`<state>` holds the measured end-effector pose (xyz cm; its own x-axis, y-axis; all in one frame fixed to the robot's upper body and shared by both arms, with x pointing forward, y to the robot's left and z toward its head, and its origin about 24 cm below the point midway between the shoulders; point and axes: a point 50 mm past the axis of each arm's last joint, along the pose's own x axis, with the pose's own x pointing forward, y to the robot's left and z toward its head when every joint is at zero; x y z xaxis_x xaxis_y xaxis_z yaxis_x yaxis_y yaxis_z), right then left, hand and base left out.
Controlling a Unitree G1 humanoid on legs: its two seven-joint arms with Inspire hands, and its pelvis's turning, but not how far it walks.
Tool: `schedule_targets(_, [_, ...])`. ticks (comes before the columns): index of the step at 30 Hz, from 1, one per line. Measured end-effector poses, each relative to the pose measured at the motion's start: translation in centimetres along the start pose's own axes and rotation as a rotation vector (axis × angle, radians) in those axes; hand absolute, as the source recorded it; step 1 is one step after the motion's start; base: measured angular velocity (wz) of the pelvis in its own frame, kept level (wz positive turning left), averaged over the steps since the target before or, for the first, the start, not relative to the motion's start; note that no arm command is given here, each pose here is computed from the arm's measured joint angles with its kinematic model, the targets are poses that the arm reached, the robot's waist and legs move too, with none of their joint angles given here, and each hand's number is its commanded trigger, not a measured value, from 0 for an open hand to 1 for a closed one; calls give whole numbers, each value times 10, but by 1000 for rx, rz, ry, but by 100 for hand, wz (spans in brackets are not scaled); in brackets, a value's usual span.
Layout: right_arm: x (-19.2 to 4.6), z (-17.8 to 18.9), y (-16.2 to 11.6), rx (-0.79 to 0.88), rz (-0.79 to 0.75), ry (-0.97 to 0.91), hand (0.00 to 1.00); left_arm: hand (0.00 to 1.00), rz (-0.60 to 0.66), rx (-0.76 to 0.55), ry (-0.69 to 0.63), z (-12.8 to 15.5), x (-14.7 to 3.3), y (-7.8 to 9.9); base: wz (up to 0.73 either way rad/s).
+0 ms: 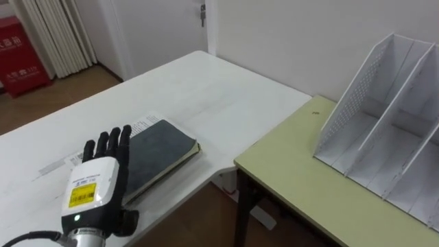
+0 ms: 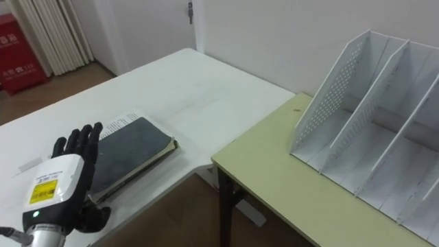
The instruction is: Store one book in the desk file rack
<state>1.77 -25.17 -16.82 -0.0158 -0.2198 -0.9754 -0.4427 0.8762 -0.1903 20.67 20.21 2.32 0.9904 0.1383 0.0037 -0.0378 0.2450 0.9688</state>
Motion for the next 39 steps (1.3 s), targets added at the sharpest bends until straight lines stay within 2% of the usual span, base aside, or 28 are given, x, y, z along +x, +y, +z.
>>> schedule_targets(7, [0, 0, 0, 0, 13, 0, 0, 0, -64, 14, 37, -8, -3, -13, 0])
schedule_targets(17, [0, 1, -3, -3, 27, -7, 0, 0, -81, 13, 50, -8, -3, -15, 0])
schedule_targets(25, [-1, 2, -7, -9, 13, -11, 0, 0, -132, 8, 57, -6, -13, -26, 0])
schedule_targets(26, [-1, 2, -8, -11, 12, -12, 0, 14, -143, 6, 56, -5, -14, -27, 0])
schedule_targets(27, [-1, 2, -8, -11, 12, -13, 0, 56, -149, 4, 57, -5, -14, -28, 0])
schedule_targets(28, [-1, 2, -8, -15, 11, -13, 0, 67, -161, 2, 59, -4, -15, -30, 0])
schedule_targets(29, [-1, 2, -7, -18, 11, -12, 0, 91, -166, 2, 60, -5, -16, -30, 0])
schedule_targets(30, [-1, 0, -6, -22, 13, -8, 0, 100, -168, 3, 62, -5, -16, -31, 0])
schedule_targets(33, [-1, -2, -5, -20, 13, 1, 0, 100, -145, 4, 66, -5, -15, -29, 0])
schedule_targets(39, [-1, -3, -4, -21, 13, 0, 0, 100, -50, 19, 72, -6, -2, -16, -3])
